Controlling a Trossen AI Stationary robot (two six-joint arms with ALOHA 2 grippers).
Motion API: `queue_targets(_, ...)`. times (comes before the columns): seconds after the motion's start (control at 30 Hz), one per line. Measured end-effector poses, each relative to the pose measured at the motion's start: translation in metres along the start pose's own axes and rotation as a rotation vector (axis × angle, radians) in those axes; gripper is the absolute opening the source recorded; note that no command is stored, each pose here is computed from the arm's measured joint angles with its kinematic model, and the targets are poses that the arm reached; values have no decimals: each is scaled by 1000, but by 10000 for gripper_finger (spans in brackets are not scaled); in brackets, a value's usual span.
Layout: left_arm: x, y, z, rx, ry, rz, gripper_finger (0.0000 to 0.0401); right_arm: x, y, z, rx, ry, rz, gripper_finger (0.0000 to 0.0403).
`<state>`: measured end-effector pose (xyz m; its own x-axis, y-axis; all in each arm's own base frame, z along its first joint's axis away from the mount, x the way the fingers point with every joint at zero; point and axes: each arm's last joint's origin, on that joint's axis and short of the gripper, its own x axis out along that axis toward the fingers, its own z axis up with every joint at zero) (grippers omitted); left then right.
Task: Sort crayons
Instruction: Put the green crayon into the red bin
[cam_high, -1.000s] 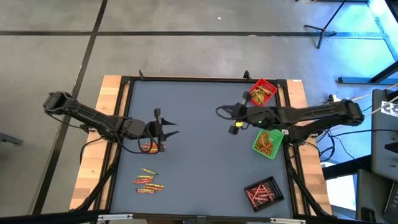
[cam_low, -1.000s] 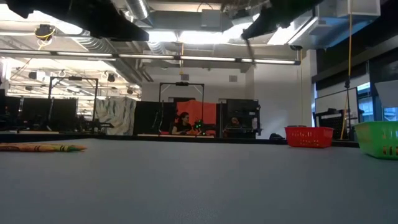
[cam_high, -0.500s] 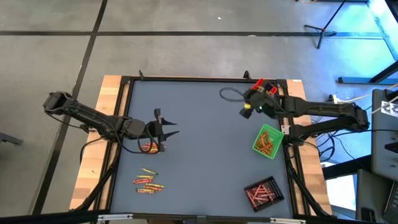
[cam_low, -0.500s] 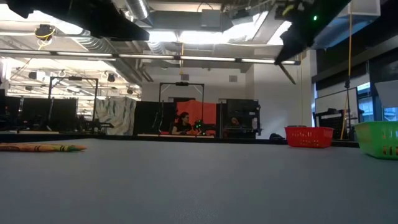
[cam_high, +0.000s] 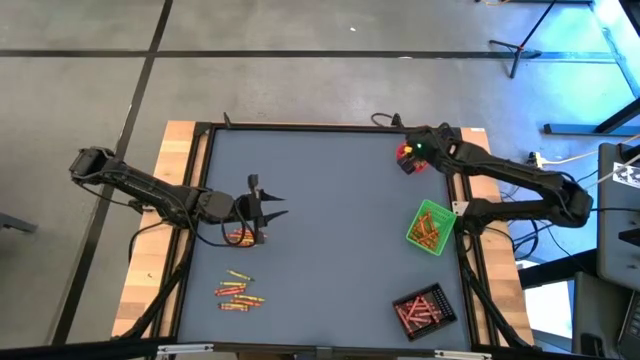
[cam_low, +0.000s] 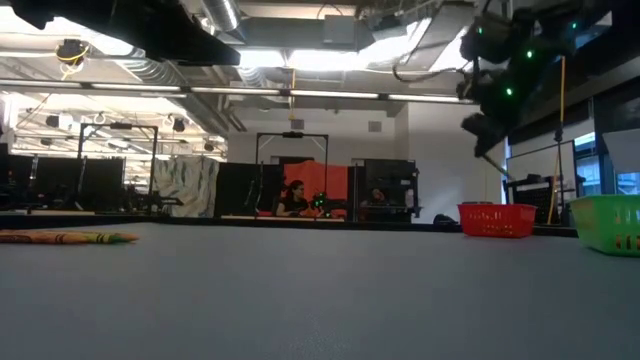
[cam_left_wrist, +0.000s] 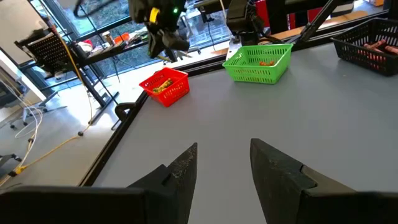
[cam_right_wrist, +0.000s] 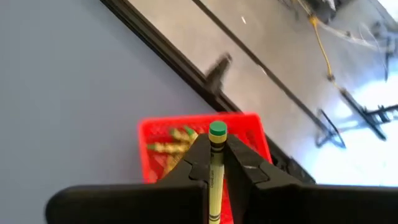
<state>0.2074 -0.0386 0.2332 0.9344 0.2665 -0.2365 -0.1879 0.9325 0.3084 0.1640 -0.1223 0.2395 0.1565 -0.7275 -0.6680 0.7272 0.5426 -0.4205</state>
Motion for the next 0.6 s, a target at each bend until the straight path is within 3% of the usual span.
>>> queue_targets(0.6, 0, 0, 0, 0, -1, 0, 132, 34, -8, -29, 105, 34, 43, 21)
